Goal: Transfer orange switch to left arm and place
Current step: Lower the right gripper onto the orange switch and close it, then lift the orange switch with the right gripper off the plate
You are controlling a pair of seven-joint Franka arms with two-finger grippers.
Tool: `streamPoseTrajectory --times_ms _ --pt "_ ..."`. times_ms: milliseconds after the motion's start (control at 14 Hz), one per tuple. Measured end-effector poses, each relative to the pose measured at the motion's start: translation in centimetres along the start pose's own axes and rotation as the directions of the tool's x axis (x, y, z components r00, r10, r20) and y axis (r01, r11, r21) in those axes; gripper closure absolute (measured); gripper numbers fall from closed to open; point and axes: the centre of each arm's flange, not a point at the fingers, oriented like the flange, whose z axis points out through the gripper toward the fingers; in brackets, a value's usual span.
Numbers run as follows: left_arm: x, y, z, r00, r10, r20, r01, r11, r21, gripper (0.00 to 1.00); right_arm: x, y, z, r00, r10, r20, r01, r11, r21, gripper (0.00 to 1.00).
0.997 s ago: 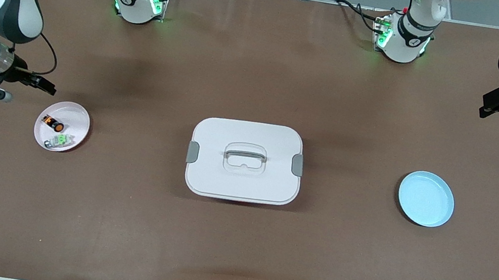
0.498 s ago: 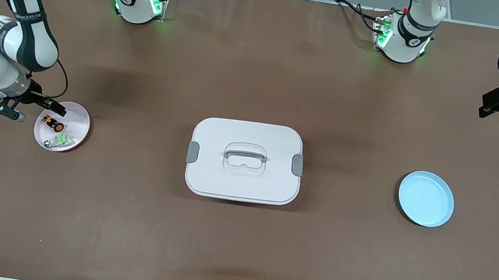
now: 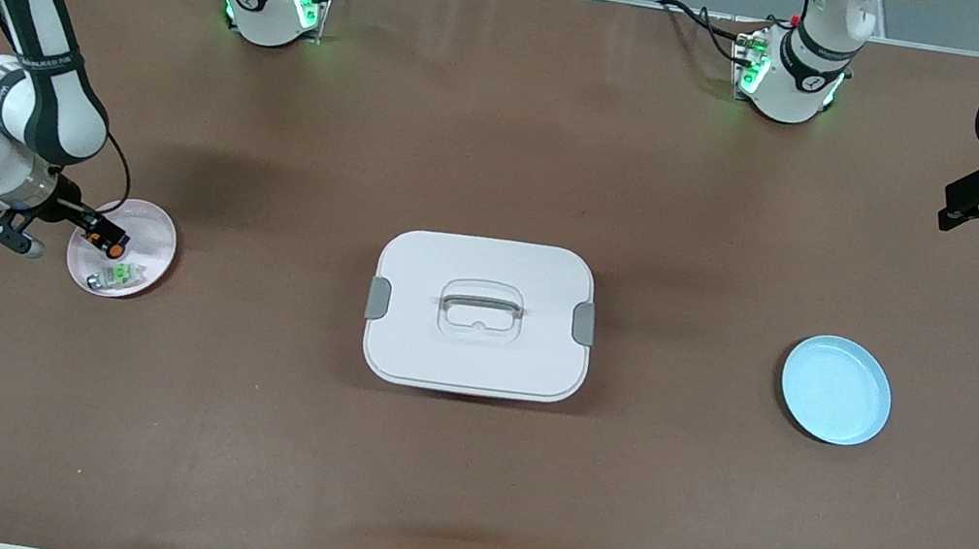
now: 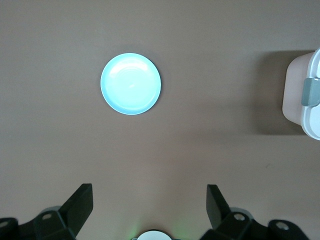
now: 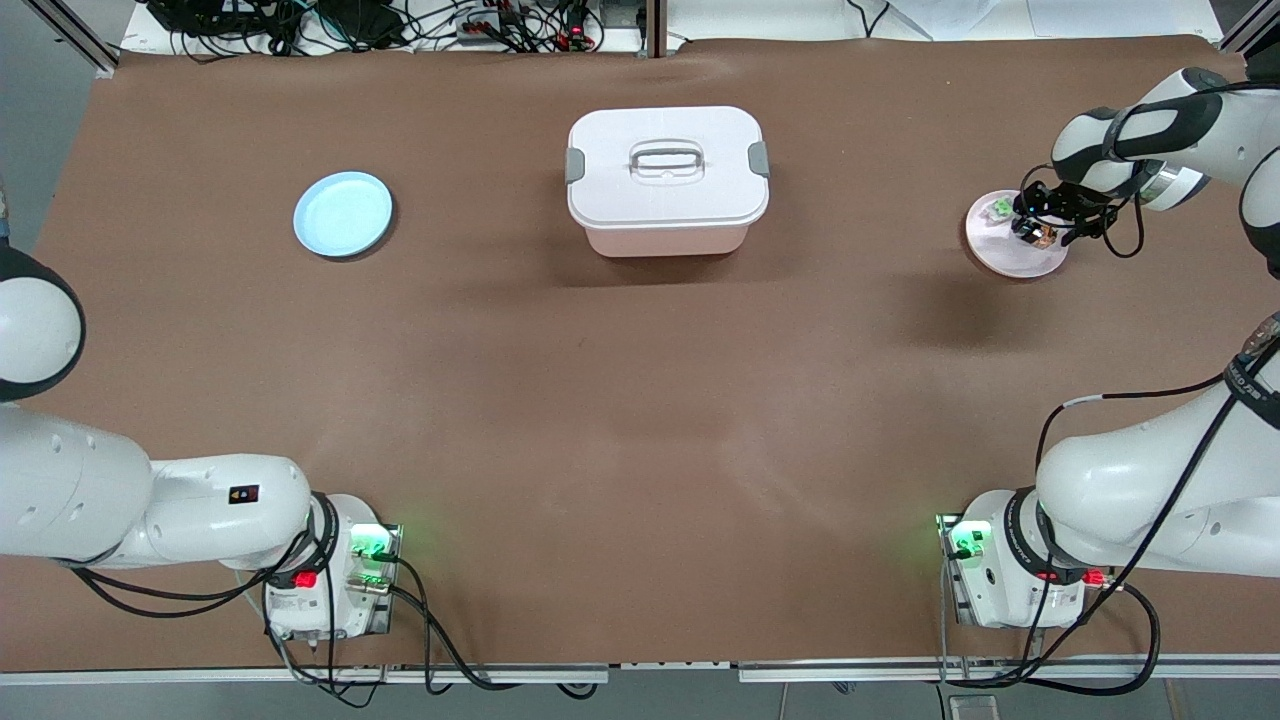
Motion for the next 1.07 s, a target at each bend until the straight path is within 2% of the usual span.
streamPoseTrajectory --times_ms 925,997,1068 --pt "0.0 0.5 0.0 1.0 0.01 0.0 -0.01 1.0 0.001 0.0 0.5 0.2 2.2 1.0 -0.014 0.009 0.014 1.0 -0.004 0.0" --pt "0.0 0.5 0.0 1.0 0.01 0.0 -0.01 1.0 0.001 0.0 0.5 0.2 2.2 1.0 -0.021 0.008 0.021 1.0 -0.004 0.07" --pt "0.0 0.5 0.0 1.0 0.01 0.0 -0.01 1.0 0.001 0.0 0.5 0.2 2.2 1.0 -0.025 0.008 0.025 1.0 -0.004 0.19"
